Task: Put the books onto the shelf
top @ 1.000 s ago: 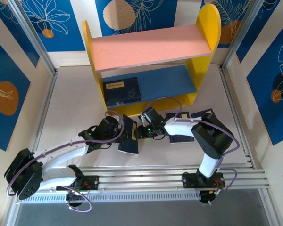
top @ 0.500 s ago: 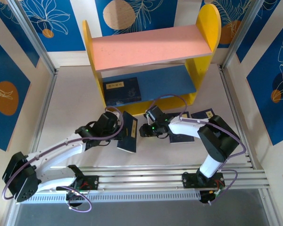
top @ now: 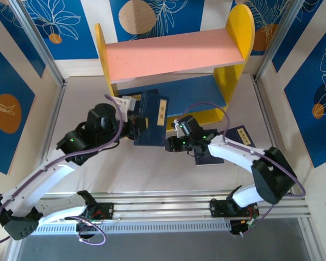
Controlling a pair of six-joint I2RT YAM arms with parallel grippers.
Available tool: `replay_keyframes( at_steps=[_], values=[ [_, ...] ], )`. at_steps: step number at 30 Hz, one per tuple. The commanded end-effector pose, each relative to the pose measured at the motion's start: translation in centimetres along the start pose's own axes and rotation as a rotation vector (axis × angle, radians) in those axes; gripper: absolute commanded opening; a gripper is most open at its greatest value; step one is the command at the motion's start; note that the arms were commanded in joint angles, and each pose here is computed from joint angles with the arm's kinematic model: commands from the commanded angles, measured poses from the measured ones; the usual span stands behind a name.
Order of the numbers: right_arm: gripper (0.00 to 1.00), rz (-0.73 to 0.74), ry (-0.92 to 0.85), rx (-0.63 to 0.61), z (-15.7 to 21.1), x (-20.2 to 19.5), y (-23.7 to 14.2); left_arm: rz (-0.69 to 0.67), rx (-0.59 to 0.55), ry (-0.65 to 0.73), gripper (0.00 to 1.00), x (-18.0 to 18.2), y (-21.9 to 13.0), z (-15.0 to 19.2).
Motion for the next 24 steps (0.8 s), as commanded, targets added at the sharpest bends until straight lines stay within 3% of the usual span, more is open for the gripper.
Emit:
replay_keyframes(
  at_steps=[1,8,13,19,24],
  values=[
    [0.48,-0.128,-0.078,-0.079,-2.0,3.9,-4.6,0.044,-0.156,0.102,0.00,-2.1,-2.3,-5.4],
    [0.53,-0.315,-0.148,-0.256,-6.3,8.8,-14.2,0.099,-0.427,0.184,0.00,-5.6,-5.4,-15.0],
    [0.56,-0.441,-0.231,-0.392,-9.3,13.1,-21.6,0.052,-0.628,0.154,0.00,-6.3,-7.2,-21.4],
    [0.60,-0.670,-0.303,-0.480,-12.4,18.7,-29.1,-0.013,-0.844,0.081,0.00,-5.6,-7.9,-25.9],
    [0.64,-0.761,-0.318,-0.548,-14.7,21.6,-32.4,0.000,-0.997,0.012,0.00,-5.6,-9.4,-28.1]
  ],
)
Point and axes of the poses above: each hand's point on the last joint's axis, 136 mm out from that joint toward the fingers, its own y axis out along the fingers, its own x axis along the line the jaws close on, z = x × y, the point moved 1 cm from there along -y, back along the fingers, and after that the axes turned 9 degrees about y, right-handed, at the moved point
